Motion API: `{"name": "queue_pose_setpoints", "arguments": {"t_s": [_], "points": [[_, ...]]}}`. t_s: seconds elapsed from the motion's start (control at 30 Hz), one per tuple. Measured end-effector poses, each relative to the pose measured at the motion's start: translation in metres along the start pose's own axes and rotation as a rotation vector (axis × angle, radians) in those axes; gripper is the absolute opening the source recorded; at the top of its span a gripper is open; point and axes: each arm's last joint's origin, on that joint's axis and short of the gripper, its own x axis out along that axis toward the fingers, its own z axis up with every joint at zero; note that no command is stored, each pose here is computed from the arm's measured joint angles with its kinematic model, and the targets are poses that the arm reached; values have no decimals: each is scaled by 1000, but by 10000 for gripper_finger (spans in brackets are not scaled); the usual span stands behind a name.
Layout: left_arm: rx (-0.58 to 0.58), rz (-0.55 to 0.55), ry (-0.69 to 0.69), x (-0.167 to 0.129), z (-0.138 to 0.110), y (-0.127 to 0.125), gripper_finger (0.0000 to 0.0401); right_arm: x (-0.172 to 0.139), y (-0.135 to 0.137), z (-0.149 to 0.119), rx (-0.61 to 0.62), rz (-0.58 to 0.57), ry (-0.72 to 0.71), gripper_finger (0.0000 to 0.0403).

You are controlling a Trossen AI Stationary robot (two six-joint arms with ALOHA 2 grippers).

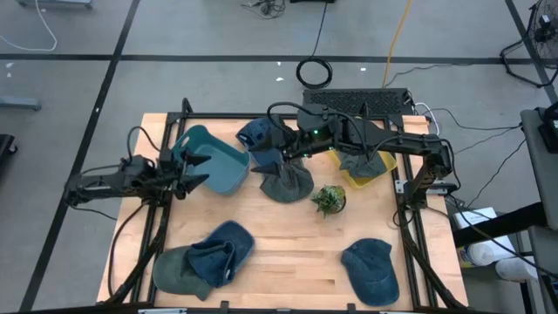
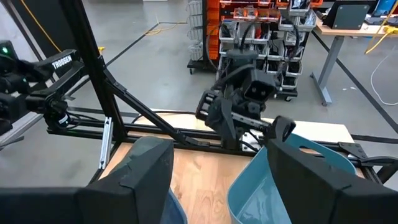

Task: Pick & Place hat
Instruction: Put the bottom gray cap into the yellow bin

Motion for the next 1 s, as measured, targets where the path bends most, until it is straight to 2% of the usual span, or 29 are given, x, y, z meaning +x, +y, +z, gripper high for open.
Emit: {"name": "queue_pose_setpoints", "arguments": {"t_s": [0.33,0.77,0.87,1.0], "points": [[138,15,181,5,63,-23,379,0,0,0,7,0,-2,247],[231,9,570,26,120,-48,379,0,0,1,6,0,-8,247],[228,9,659,32,129,-53,379,0,0,1,20,0,-8,247],[158,-9,770,36,140,-60,379,0,0,1,34,0,-8,247]]}}
